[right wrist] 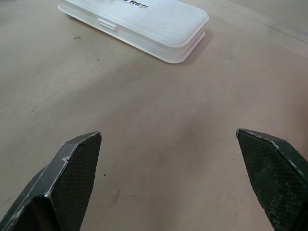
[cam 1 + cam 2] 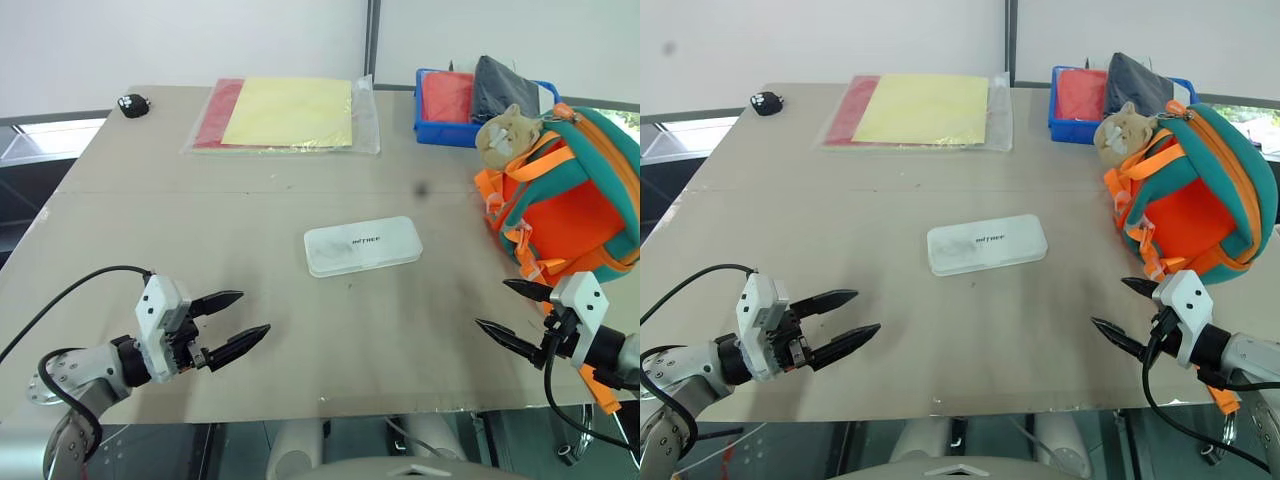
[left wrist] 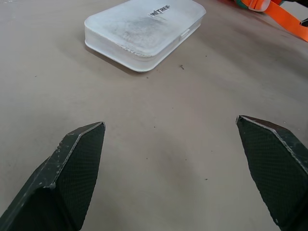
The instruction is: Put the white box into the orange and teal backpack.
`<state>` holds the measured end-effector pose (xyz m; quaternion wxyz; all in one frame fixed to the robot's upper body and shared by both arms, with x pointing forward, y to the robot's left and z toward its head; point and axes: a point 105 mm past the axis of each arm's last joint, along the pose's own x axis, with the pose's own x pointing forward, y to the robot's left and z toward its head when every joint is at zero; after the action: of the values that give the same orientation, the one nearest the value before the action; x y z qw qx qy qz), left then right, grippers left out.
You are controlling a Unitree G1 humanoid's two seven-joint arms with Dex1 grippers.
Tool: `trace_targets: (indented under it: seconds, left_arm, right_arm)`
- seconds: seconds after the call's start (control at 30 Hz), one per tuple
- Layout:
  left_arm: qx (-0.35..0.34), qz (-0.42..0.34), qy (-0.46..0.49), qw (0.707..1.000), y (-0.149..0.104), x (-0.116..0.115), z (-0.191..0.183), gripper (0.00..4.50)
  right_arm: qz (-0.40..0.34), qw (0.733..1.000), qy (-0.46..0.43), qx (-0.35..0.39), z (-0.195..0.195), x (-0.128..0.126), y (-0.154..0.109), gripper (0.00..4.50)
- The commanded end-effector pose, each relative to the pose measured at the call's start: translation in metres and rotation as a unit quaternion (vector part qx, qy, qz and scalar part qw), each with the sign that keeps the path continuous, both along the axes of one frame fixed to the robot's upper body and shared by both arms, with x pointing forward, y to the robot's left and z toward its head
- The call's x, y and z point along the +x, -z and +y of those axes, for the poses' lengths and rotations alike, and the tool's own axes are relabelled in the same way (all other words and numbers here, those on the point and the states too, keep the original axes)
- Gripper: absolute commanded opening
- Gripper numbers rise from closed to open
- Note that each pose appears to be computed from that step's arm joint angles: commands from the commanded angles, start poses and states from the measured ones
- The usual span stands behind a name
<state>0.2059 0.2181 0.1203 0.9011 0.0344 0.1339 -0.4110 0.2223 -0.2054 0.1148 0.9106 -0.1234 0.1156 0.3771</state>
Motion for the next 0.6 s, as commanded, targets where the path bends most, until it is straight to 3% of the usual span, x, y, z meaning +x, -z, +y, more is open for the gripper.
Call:
trace_targets:
  seconds: [0.03, 0.1, 0.2, 0.27, 0.3, 0.4, 0.6]
  left_arm:
    - [-0.009, -0.029, -0.016, 0.999, -0.012, 0.009, -0.003, 4.49]
    - [-0.044, -0.043, -0.05, 0.997, -0.021, 0.022, -0.012, 4.49]
    - [-0.061, -0.045, -0.099, 0.992, -0.021, 0.037, -0.019, 4.49]
    - [-0.067, -0.043, -0.139, 0.987, -0.017, 0.051, -0.026, 4.49]
    - [-0.073, -0.047, -0.166, 0.982, -0.015, 0.06, -0.028, 4.24]
    - [-0.093, -0.036, -0.232, 0.968, -0.009, 0.081, -0.035, 3.23]
    - [-0.056, -0.017, -0.33, 0.942, 0.009, 0.11, -0.035, 0.27]
  right_arm:
    - [-0.041, 0.999, 0.025, 0.02, 0.001, 0.012, -0.011, 4.46]
    - [-0.063, 0.995, 0.052, 0.047, 0.007, 0.026, -0.019, 4.46]
    - [-0.066, 0.995, 0.068, 0.013, 0.021, 0.039, -0.021, 4.46]
    - [-0.05, 0.994, 0.078, 0.064, 0.036, 0.056, -0.026, 4.46]
    - [-0.05, 0.991, 0.103, 0.069, 0.039, 0.07, -0.026, 4.48]
    - [-0.048, 0.984, 0.155, 0.077, 0.046, 0.102, -0.024, 3.65]
    - [-0.044, 0.97, 0.236, 0.023, 0.058, 0.15, -0.016, 0.64]
